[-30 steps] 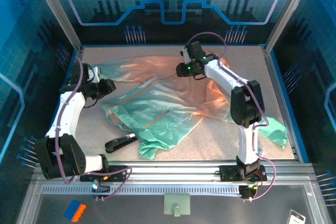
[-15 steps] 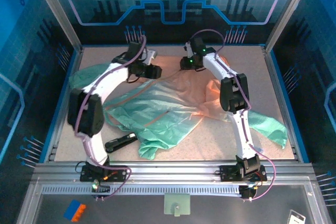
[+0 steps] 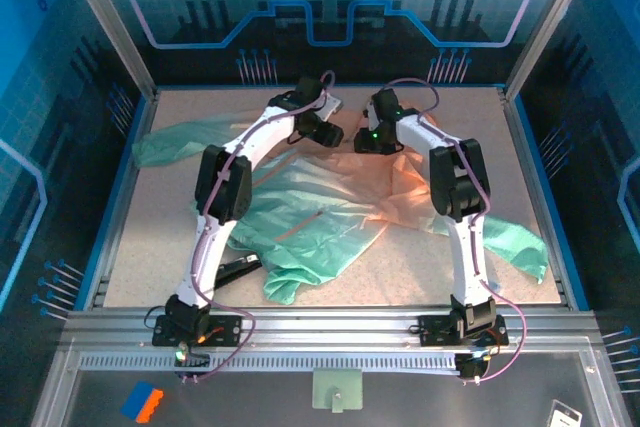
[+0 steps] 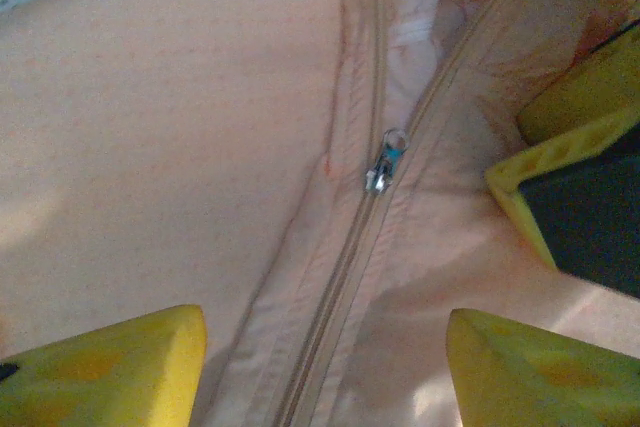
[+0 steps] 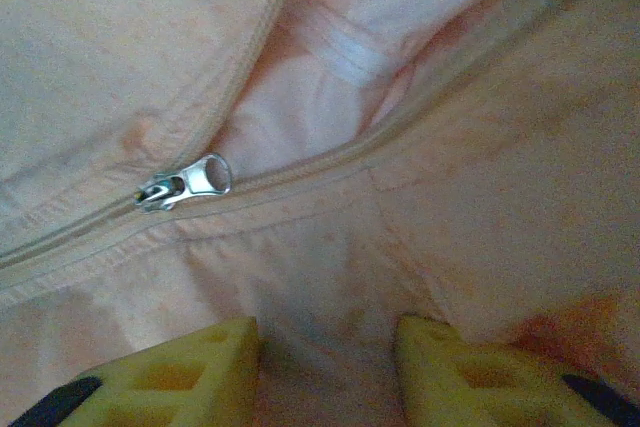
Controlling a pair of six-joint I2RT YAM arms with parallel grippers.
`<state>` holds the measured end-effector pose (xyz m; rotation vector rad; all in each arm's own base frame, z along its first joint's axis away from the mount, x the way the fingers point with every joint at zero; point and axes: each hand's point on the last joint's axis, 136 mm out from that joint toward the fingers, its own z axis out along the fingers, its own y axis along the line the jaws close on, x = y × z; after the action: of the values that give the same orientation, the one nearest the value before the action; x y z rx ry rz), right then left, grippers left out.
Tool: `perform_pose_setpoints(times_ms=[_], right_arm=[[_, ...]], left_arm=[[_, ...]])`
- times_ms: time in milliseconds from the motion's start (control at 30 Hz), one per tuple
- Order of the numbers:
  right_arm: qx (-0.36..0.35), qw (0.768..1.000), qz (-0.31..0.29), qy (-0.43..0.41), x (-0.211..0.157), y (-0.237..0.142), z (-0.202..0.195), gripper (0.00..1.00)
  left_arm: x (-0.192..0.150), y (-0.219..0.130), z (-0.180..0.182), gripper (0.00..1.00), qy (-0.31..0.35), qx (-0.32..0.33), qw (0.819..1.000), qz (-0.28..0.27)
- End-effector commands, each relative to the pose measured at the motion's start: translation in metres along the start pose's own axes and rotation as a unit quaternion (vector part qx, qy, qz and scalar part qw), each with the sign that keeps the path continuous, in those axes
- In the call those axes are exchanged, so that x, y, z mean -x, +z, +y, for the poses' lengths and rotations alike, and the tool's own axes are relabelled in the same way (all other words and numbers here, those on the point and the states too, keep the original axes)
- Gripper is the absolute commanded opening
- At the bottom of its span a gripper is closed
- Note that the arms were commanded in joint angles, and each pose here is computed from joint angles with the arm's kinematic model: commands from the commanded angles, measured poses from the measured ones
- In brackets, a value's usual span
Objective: Zip up the jacket
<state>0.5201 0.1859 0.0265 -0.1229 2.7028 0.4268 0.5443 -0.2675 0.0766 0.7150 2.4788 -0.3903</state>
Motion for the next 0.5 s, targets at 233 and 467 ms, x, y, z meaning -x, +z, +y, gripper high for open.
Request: perform_pose_setpoints(times_ms=[233, 467], right_arm=[[0.022, 0.999, 0.013, 0.045, -0.019, -0.004, -0.012, 0.37], [0.031, 0.998, 0.008, 0.049, -0.024, -0.01, -0.011, 0.36]], left_arm=[[-0.044, 0.028, -0.004, 0.71, 0.094, 0.009, 0.991, 0.096], [-0.049, 0.038, 0.004, 0.75, 0.072, 0.026, 0.989, 0.124]])
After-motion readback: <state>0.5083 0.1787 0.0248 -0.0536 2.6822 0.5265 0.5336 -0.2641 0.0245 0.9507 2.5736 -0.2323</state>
